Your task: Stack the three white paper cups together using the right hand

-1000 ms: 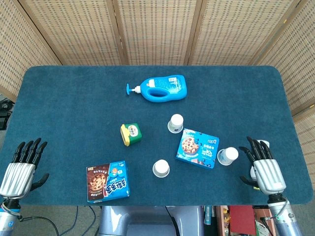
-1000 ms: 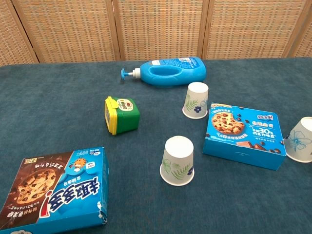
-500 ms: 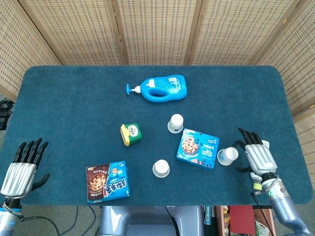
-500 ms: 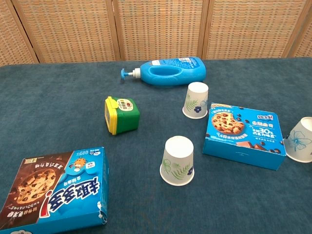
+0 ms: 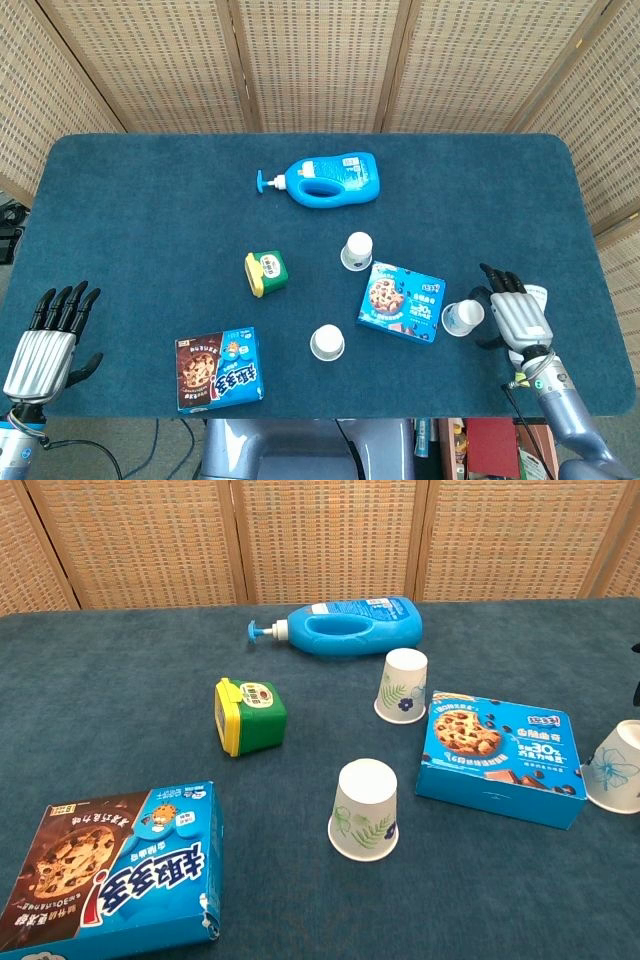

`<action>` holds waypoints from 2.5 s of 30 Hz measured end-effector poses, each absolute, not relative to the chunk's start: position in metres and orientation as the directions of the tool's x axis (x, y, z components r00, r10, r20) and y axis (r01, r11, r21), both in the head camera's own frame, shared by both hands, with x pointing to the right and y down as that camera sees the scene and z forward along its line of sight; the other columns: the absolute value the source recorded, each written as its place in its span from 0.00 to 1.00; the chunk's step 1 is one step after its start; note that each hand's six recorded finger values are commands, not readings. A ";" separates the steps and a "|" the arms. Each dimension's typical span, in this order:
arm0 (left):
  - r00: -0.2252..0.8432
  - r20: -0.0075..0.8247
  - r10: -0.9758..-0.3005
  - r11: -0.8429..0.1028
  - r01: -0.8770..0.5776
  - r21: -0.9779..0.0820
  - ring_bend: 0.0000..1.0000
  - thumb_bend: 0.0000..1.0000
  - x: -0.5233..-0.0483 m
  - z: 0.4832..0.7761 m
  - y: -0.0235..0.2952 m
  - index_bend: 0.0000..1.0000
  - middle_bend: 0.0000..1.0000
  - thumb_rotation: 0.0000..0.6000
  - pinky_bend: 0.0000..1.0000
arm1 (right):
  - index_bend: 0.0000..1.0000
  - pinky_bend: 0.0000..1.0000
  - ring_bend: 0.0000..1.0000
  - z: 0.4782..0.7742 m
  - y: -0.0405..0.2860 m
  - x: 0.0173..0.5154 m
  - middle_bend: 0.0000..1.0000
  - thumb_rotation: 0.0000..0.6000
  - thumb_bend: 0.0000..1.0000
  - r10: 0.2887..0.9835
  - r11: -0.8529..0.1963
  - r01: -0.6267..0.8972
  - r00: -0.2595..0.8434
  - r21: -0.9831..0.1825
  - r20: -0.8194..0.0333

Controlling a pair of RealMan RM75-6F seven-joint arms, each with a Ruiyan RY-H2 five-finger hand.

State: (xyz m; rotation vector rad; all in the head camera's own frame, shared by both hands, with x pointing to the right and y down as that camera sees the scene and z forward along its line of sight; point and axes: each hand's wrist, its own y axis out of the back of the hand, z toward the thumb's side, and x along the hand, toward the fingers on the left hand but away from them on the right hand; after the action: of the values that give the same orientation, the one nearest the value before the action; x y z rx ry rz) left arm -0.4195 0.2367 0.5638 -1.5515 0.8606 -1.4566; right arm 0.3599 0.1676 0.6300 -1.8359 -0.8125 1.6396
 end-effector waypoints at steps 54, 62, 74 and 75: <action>0.106 0.427 -0.898 -0.425 0.044 -0.904 0.00 0.26 -0.418 0.565 0.236 0.00 0.00 1.00 0.00 | 0.55 0.09 0.00 0.587 0.107 0.300 0.18 1.00 0.10 0.820 -0.554 0.024 0.187 -0.832 -0.540; 0.108 0.425 -0.899 -0.423 0.043 -0.905 0.00 0.26 -0.417 0.564 0.235 0.00 0.00 1.00 0.00 | 0.55 0.09 0.00 0.568 0.113 0.262 0.18 1.00 0.10 0.804 -0.560 0.067 0.284 -0.826 -0.522; 0.105 0.427 -0.898 -0.425 0.041 -0.904 0.00 0.26 -0.419 0.565 0.235 0.00 0.00 1.00 0.00 | 0.55 0.09 0.00 0.572 0.118 0.220 0.18 1.00 0.10 0.783 -0.587 0.141 0.352 -0.797 -0.513; 0.105 0.427 -0.898 -0.425 0.040 -0.904 0.00 0.26 -0.419 0.565 0.234 0.00 0.00 1.00 0.00 | 0.55 0.09 0.00 0.572 0.117 0.218 0.18 1.00 0.10 0.783 -0.586 0.143 0.354 -0.797 -0.512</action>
State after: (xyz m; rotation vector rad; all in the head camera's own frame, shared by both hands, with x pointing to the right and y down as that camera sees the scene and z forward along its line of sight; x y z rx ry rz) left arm -0.4189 0.2343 0.5650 -1.5617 0.8714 -1.4423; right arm 0.2182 0.1170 0.5722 -1.9613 -0.8034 1.2463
